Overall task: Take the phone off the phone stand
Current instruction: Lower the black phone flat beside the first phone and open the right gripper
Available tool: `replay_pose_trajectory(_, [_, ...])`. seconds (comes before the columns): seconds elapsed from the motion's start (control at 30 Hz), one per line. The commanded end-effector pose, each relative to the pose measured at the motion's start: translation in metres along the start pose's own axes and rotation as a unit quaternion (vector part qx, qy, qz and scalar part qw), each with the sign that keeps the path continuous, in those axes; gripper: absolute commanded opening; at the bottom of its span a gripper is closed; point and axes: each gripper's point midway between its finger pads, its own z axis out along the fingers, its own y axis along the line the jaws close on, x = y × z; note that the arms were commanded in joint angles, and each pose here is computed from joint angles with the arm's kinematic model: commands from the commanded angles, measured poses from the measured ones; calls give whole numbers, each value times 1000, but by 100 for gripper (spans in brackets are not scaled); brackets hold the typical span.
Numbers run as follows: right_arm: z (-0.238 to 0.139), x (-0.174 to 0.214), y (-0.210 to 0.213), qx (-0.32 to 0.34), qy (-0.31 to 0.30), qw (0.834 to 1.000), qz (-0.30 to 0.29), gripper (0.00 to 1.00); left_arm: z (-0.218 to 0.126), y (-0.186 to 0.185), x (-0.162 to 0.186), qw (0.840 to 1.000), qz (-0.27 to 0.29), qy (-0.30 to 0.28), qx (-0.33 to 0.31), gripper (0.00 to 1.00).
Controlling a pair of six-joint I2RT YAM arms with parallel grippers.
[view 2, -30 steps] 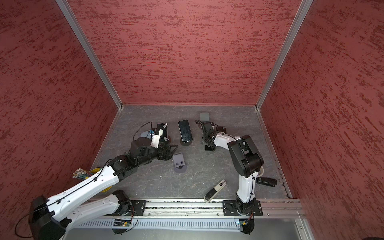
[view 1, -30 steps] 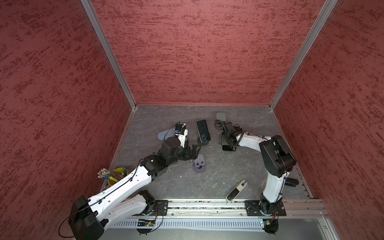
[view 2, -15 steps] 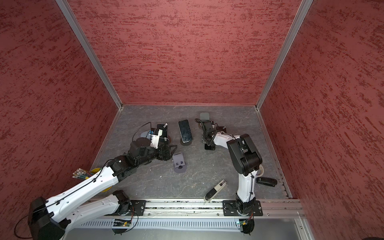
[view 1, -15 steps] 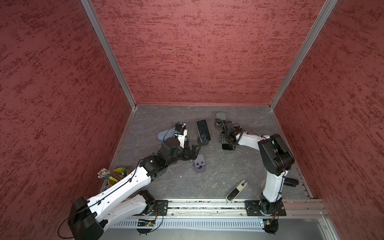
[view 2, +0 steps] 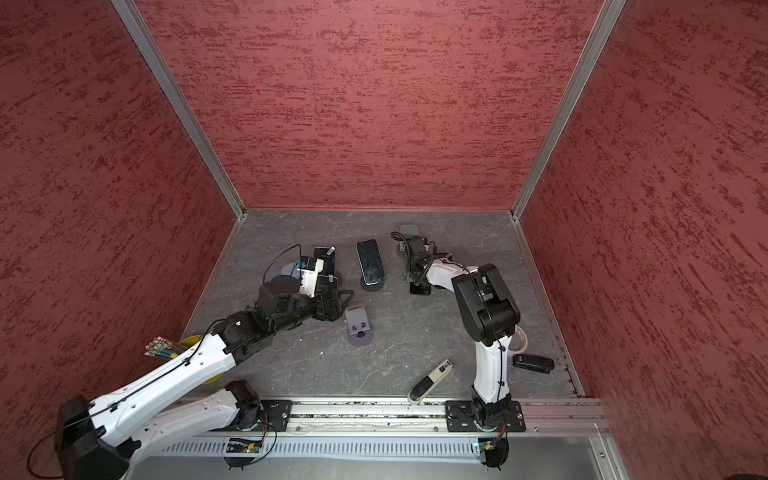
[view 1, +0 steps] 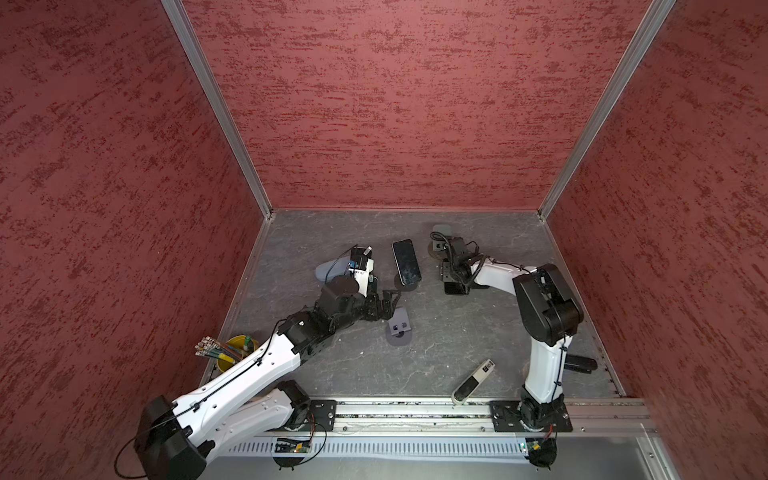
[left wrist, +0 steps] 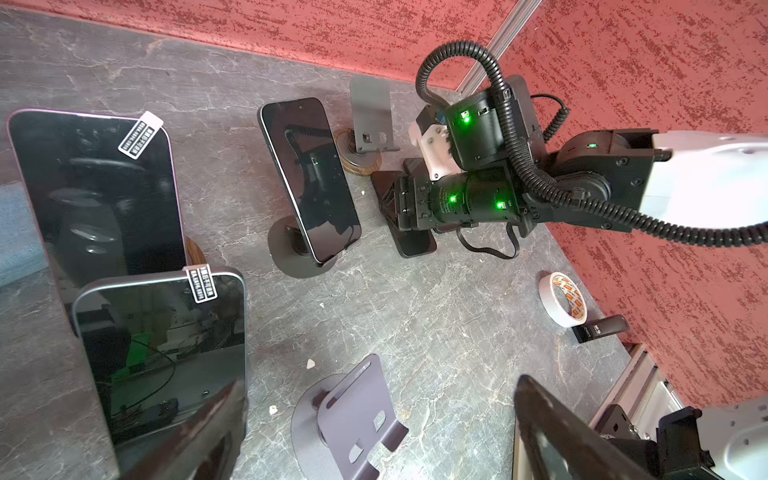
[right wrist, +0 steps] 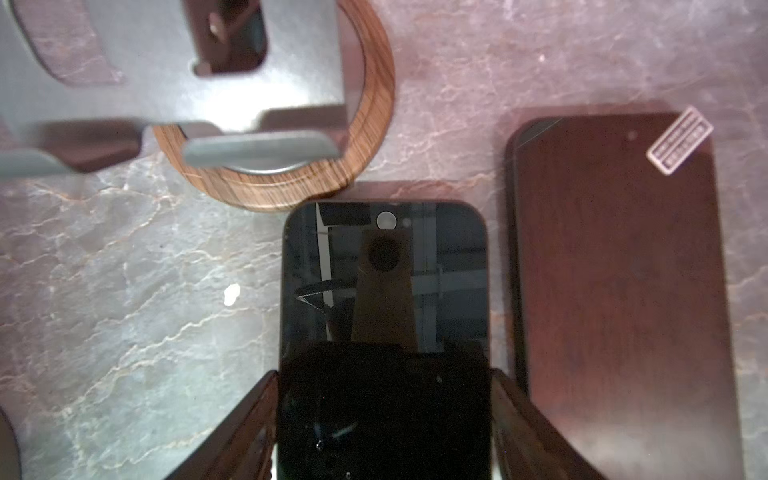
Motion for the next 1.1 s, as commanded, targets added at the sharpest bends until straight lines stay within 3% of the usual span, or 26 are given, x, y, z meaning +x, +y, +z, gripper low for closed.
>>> replay_pose_trajectory(0.0, [21,45,-23,41,78,996,-32,74,-2,2,0,1000,7,-4,-5,99])
replay_pose_trajectory(0.6, [21,40,-21,39,75,995,-43,81,-1,4,2,1000,5,-2,-7,100])
replay_pose_trajectory(1.07, [-17,24,-14,-5,40,999,-18,84,3,3,4,1000,4,0,-5,100])
